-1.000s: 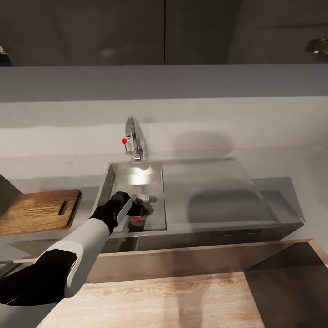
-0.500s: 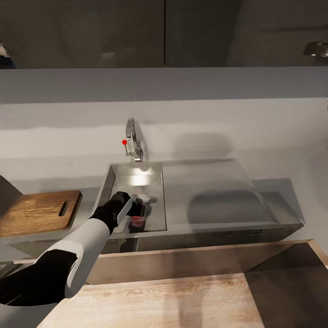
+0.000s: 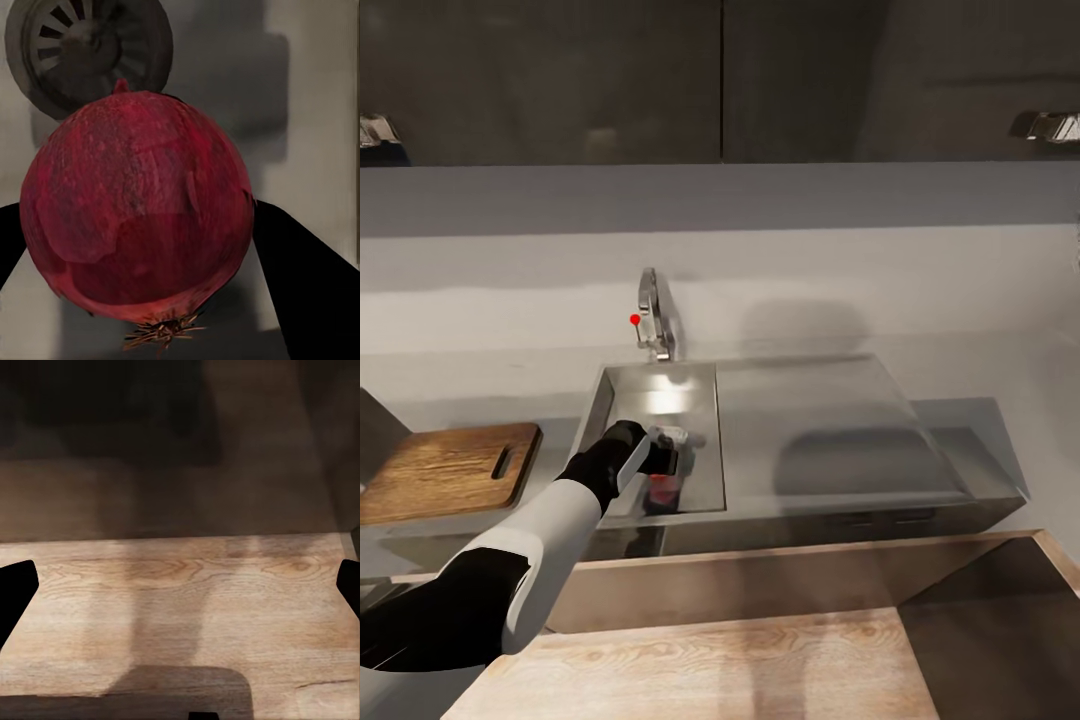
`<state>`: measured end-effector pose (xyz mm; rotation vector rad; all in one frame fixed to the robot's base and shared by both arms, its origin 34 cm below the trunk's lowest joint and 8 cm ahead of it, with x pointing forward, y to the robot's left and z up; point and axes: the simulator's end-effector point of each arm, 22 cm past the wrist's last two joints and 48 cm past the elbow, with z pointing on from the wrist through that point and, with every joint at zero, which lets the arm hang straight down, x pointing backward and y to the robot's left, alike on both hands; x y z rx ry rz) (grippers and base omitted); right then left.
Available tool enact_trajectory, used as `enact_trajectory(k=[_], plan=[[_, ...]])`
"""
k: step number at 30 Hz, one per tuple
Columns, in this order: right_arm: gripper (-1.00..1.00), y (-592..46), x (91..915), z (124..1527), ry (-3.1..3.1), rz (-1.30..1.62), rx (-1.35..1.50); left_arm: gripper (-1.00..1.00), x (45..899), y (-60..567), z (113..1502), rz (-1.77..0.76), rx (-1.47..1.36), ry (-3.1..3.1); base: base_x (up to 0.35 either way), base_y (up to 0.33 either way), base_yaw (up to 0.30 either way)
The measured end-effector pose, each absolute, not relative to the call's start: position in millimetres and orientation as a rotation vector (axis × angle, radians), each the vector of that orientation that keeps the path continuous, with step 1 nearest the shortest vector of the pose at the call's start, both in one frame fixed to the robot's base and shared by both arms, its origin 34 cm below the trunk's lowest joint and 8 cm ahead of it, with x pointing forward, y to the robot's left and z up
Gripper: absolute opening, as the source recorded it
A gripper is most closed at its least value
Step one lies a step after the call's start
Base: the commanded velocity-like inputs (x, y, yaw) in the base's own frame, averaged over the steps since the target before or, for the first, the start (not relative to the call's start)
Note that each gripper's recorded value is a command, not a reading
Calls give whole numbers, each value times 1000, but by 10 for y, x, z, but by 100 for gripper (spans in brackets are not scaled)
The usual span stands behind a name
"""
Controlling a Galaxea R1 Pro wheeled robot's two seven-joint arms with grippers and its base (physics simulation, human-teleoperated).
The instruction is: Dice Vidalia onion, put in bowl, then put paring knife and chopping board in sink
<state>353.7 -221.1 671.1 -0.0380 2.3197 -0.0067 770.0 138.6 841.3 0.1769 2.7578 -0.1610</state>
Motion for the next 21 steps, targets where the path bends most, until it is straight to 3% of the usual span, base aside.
enact_trajectory(k=[14,21], plan=[[100,-2210,3611,6767,2297,-7,-38,-100,8333,1315,9473,-180,174,2503,0,0,0],[100,-2207,3642,6794,2287,-6,-39,-100,7974,1303,9908,-219,175,2427,0,0,0]])
